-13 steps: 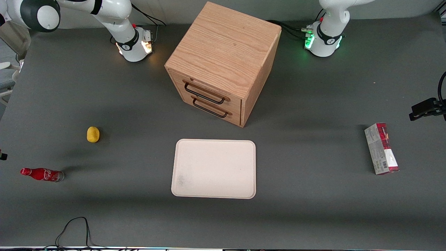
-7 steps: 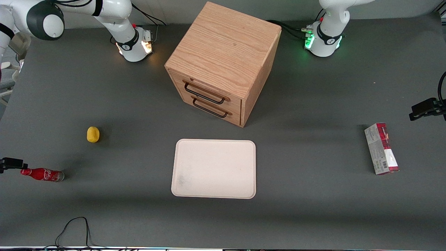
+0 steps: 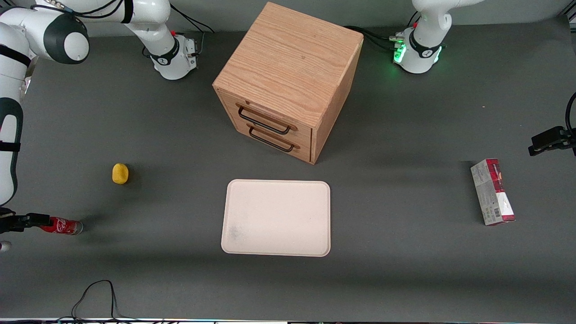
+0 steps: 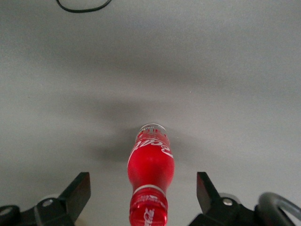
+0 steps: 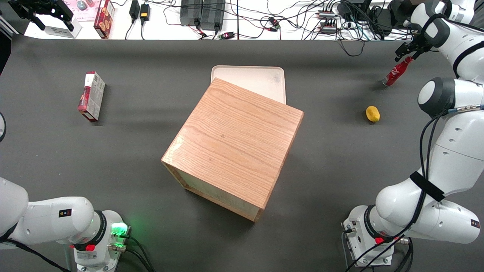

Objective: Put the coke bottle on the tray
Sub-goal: 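Lower the right gripper around the bottle's body and close it, then lift the bottle with the right gripper and carry it toward the white tray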

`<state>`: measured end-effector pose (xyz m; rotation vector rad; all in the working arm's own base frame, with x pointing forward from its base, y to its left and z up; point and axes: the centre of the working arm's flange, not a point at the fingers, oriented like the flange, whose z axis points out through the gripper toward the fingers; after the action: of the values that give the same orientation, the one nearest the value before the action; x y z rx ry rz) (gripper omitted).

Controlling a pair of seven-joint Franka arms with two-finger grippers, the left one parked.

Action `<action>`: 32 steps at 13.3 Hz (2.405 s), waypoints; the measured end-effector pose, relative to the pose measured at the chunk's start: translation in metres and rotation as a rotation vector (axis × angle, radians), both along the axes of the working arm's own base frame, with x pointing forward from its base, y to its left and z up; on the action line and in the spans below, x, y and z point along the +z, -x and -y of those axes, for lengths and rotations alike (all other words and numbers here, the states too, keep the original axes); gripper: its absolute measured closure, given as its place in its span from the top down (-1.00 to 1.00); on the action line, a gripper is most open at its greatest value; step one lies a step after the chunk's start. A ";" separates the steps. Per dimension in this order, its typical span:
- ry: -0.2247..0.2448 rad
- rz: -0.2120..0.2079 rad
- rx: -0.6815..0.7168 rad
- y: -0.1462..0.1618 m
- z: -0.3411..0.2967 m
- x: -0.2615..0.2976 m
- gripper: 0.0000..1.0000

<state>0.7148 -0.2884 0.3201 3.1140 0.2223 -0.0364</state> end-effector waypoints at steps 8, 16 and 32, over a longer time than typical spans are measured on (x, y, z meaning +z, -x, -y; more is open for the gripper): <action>0.030 -0.010 0.011 0.000 0.002 0.001 -0.26; 0.064 -0.032 0.032 0.000 -0.007 0.044 -0.37; -0.023 0.061 0.223 0.076 -0.181 0.336 -0.37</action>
<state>0.6388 -0.1071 0.6561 3.0852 0.5693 0.0649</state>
